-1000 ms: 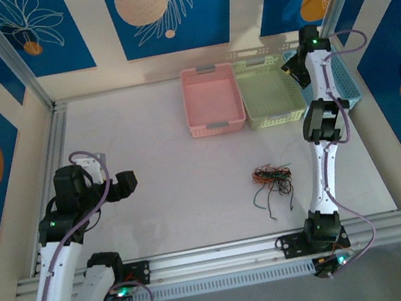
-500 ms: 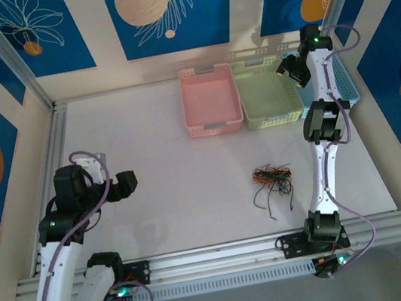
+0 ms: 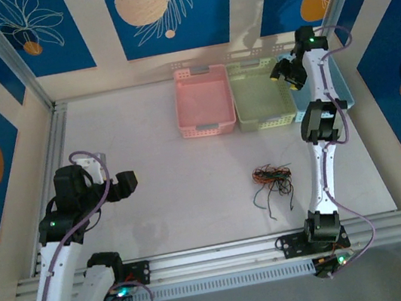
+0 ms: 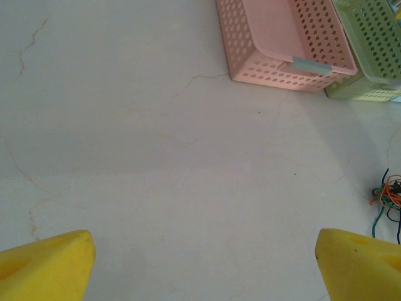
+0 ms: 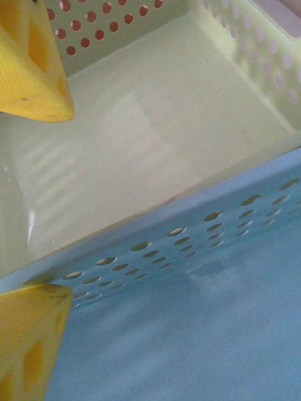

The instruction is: Untangle the cables

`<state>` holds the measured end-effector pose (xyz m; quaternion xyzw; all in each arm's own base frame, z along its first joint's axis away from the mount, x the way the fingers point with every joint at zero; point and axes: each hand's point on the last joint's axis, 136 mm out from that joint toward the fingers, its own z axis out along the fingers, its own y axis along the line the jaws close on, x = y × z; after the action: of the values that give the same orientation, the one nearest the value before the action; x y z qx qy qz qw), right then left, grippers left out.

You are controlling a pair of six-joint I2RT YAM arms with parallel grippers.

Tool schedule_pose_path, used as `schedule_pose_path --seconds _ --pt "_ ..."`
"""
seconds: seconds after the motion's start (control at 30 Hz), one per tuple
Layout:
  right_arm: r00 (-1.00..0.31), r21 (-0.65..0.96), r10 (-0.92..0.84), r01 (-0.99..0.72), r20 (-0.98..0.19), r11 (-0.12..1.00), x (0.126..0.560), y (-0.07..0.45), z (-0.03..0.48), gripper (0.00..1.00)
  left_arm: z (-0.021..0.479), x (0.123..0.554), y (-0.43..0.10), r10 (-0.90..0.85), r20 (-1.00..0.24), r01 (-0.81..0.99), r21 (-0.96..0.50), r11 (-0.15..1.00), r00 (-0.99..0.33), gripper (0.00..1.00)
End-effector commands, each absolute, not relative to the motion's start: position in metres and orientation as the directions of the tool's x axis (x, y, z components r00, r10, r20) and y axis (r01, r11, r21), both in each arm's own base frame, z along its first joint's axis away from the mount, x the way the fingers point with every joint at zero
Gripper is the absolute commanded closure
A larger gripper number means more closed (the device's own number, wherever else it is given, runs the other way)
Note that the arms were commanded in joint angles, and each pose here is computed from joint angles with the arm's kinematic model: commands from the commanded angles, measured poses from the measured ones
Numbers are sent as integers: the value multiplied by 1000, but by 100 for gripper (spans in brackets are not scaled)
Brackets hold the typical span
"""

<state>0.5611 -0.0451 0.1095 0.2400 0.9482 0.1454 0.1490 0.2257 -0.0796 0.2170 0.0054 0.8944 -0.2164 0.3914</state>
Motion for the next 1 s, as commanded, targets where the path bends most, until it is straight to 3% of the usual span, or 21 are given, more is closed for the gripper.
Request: schedule_pose_path --seconds 0.0,0.23,0.77,0.97 --pt "-884 418 437 339 -165 843 548 -8 128 31 217 226 -83 -145 -711 204 -381 902 -688 9" --pt "-929 345 343 279 -139 896 540 21 102 35 217 226 -83 -145 -711 205 -383 901 -688 9" --pt "-975 322 122 57 -186 945 540 155 78 38 216 226 -83 -145 -707 202 -383 901 -692 9" --pt "-970 295 66 -7 -234 955 546 181 70 47 216 227 -83 -144 -706 202 -383 901 -694 9"
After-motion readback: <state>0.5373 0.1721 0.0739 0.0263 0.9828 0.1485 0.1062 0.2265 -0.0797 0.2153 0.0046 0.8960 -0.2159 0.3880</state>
